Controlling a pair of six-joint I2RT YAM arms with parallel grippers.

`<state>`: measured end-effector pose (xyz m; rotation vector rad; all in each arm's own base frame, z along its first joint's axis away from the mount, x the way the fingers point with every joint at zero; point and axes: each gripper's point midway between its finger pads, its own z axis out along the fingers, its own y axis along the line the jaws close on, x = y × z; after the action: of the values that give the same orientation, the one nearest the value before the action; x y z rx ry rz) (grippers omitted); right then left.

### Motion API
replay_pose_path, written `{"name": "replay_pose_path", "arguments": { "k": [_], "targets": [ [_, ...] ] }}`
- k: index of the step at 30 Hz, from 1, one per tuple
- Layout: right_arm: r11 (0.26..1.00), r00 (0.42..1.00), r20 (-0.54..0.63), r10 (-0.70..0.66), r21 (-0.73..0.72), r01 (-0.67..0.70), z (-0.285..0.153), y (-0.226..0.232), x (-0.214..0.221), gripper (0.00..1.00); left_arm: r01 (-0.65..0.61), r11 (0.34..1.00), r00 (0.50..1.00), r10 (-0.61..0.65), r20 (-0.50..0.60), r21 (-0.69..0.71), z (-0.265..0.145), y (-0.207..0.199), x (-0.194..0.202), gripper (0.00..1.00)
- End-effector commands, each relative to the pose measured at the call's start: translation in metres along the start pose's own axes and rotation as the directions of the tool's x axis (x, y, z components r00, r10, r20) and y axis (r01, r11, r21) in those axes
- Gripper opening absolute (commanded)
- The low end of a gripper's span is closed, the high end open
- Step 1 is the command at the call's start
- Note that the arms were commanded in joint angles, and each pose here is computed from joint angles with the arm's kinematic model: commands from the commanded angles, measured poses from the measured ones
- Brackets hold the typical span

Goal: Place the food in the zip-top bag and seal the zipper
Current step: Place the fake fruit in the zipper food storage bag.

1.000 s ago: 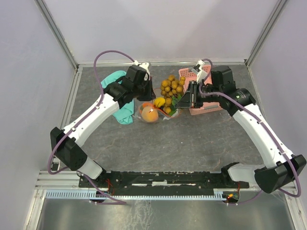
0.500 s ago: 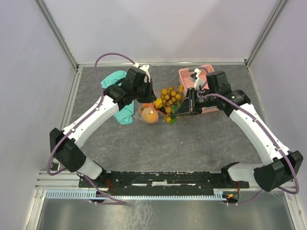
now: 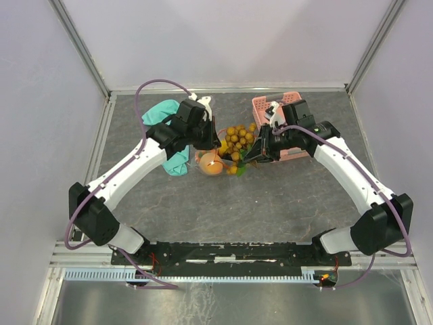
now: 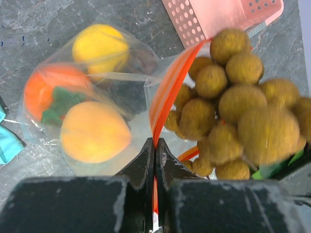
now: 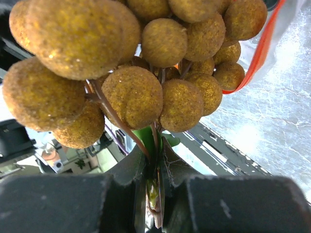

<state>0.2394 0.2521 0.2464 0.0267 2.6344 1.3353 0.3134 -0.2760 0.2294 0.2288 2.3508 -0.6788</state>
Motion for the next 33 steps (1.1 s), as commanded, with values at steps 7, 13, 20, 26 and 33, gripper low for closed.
{"name": "replay_pose_path", "arguments": {
  "k": [7,13,20,26,33],
  "targets": [
    [0.994,0.979,0.171,0.109,-0.042,-0.103,-0.013,0.014,-0.051,0.01,-0.088,0.991,0.995,0.084,0.044,0.103,-0.022,-0.018,0.002,0.03],
    [0.99,0.96,0.24,0.142,-0.052,-0.134,-0.015,0.018,-0.068,0.02,-0.085,0.984,0.996,0.081,0.032,0.154,-0.023,-0.035,0.01,0.03],
    [0.986,0.936,0.308,0.169,-0.061,-0.158,-0.018,0.02,-0.083,0.02,-0.079,0.983,0.997,0.075,0.029,0.168,-0.022,-0.041,0.009,0.03],
    [0.984,0.911,0.371,0.179,-0.073,-0.164,-0.024,0.026,-0.097,0.02,-0.059,0.981,0.998,0.055,0.025,0.186,-0.02,-0.046,0.009,0.03],
    [0.979,0.882,0.424,0.206,-0.097,-0.182,-0.028,0.029,-0.108,0.02,-0.039,0.981,0.999,0.036,0.024,0.19,-0.016,-0.049,0.008,0.03]
  ]
}}
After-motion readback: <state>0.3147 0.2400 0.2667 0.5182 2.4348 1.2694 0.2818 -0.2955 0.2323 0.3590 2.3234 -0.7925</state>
